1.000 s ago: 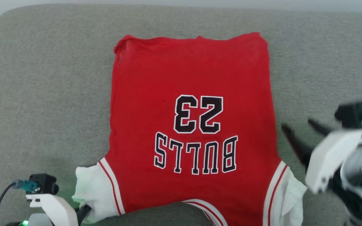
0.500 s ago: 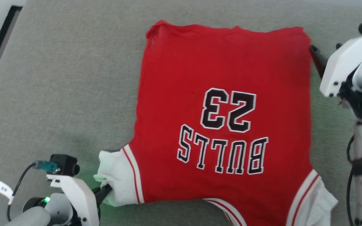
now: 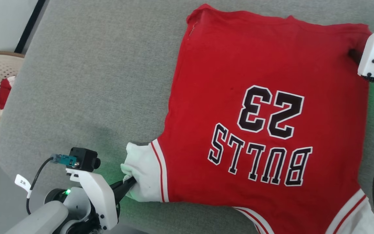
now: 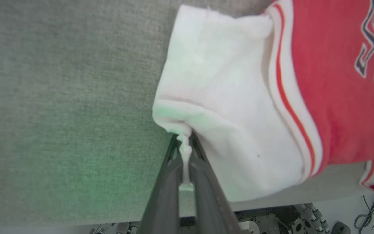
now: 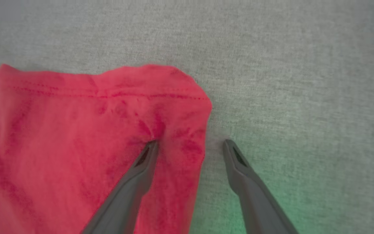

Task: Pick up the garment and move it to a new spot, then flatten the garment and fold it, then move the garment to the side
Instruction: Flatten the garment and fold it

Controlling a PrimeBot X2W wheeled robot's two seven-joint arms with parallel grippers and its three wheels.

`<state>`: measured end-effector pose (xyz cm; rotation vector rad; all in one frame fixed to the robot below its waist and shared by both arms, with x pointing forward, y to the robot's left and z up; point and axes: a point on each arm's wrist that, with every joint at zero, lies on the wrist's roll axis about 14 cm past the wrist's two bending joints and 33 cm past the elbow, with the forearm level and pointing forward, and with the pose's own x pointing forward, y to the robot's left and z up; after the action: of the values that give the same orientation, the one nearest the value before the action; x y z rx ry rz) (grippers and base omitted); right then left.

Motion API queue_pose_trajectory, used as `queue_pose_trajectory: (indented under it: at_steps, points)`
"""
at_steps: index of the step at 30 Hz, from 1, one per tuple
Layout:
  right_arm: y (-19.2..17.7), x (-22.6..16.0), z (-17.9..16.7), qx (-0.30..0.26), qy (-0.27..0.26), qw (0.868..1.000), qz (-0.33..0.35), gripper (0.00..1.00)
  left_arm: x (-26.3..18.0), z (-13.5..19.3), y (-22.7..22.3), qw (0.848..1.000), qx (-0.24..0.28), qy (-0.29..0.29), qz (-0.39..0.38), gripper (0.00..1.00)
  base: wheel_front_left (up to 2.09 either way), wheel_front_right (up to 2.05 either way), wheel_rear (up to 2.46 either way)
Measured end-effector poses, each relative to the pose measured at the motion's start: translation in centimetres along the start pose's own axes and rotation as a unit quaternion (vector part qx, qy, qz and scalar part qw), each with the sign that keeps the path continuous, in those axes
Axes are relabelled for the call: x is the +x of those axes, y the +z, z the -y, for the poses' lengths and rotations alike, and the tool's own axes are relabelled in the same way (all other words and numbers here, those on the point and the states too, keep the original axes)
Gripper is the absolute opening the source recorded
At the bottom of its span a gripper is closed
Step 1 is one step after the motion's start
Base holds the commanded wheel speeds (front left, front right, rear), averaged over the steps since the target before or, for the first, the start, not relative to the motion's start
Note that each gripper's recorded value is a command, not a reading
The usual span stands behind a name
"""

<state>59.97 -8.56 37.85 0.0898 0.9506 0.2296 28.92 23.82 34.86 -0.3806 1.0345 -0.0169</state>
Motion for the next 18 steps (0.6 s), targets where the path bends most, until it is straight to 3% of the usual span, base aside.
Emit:
queue_pose_trajectory:
  at_steps: [6,7,8,9,18]
  points:
    - [-1.6,1.3,-0.8,-0.009,0.0,0.997,-0.071,1.0,0.0,-0.5,-0.3,1.0,-0.01,0.005,0.0,0.0,0.0,0.0,0.0]
    - [-1.8,1.3,-0.8,-0.015,-0.004,0.997,-0.08,0.74,0.0,-0.6,-0.3,1.0,-0.011,0.005,0.0,0.0,0.0,0.0,0.0]
    - [-1.9,1.2,-0.8,-0.02,-0.006,0.996,-0.088,0.1,0.1,-0.6,-0.3,1.0,-0.011,0.005,0.0,0.0,0.0,0.0,0.0]
    - [-2.0,1.2,-0.8,-0.026,-0.008,0.995,-0.092,0.0,0.1,-0.6,-0.3,1.0,-0.011,0.005,0.0,0.0,0.0,0.0,0.0]
    - [-1.6,-0.8,-0.5,-0.062,-0.014,0.996,-0.061,0.0,0.4,-0.7,0.5,1.0,0.007,0.002,0.004,0.0,0.0,0.0,0.0]
